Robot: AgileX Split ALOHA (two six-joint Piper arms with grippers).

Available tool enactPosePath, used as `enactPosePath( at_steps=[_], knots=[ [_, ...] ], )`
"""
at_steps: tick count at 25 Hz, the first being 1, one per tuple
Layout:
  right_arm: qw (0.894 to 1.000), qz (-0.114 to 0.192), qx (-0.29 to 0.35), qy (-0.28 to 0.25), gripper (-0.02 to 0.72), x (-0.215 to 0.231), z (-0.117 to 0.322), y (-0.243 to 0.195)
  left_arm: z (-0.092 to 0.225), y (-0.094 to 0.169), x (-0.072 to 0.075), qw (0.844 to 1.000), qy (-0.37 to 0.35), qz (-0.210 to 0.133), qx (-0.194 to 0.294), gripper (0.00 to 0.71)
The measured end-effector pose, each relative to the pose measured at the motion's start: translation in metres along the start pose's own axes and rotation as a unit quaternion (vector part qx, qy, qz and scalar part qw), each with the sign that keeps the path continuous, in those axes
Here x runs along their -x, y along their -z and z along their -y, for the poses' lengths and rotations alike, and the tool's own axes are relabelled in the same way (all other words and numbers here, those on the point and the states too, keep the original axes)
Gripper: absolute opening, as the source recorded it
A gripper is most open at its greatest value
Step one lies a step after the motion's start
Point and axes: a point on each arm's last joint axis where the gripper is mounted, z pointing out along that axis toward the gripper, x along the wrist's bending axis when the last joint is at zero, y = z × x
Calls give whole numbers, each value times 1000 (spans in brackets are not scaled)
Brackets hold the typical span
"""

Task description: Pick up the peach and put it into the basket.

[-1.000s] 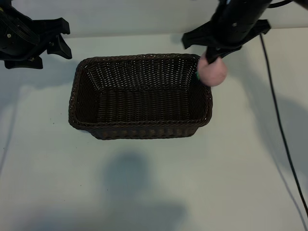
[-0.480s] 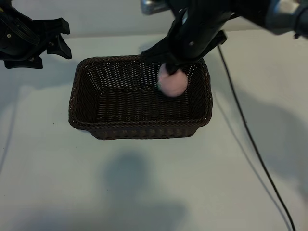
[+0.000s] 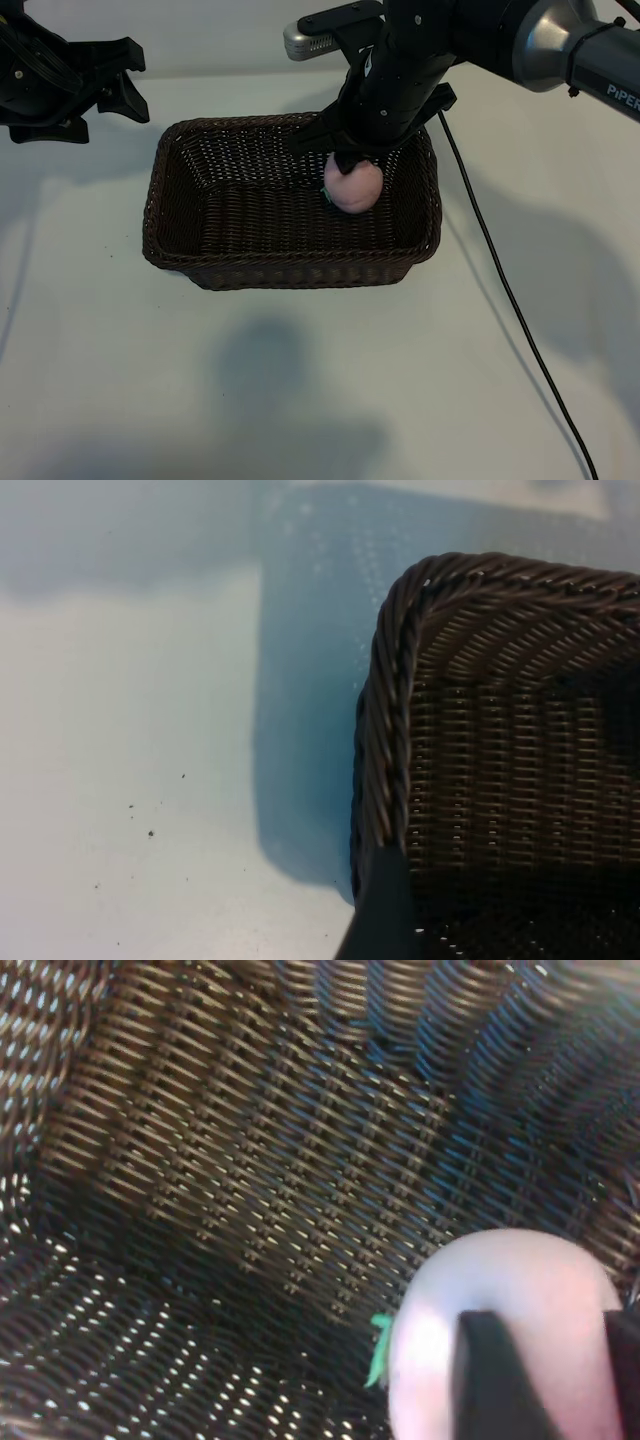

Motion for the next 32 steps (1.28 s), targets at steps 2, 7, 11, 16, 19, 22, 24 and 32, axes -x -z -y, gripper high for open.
enactPosePath(
  at_steps=[2, 7, 11, 16, 19, 22, 24, 32],
  knots=[
    [1000, 1, -2, 3, 424, 0, 0, 0, 0, 0, 0, 1000, 0, 0, 0, 590],
    [1000, 1, -7, 2, 574, 0, 1, 0, 0, 0, 0, 1000, 0, 0, 0, 590],
    [999, 22, -20, 11, 568, 5, 2, 18, 0, 0, 0, 1000, 0, 0, 0, 590],
    [998, 52, -15, -30, 553, 41, -6, 56, 0, 0, 0, 1000, 1, 0, 0, 590],
    [996, 70, -23, -53, 543, 63, -5, 67, 0, 0, 0, 1000, 1, 0, 0, 590],
    [994, 81, -36, -67, 541, 78, -2, 71, 0, 0, 0, 1000, 1, 0, 0, 590],
    [993, 86, -44, -73, 541, 84, -1, 72, 0, 0, 0, 1000, 1, 0, 0, 590],
    [991, 107, -49, -71, 539, 92, 0, 74, 0, 0, 0, 1000, 1, 0, 0, 590]
  ],
)
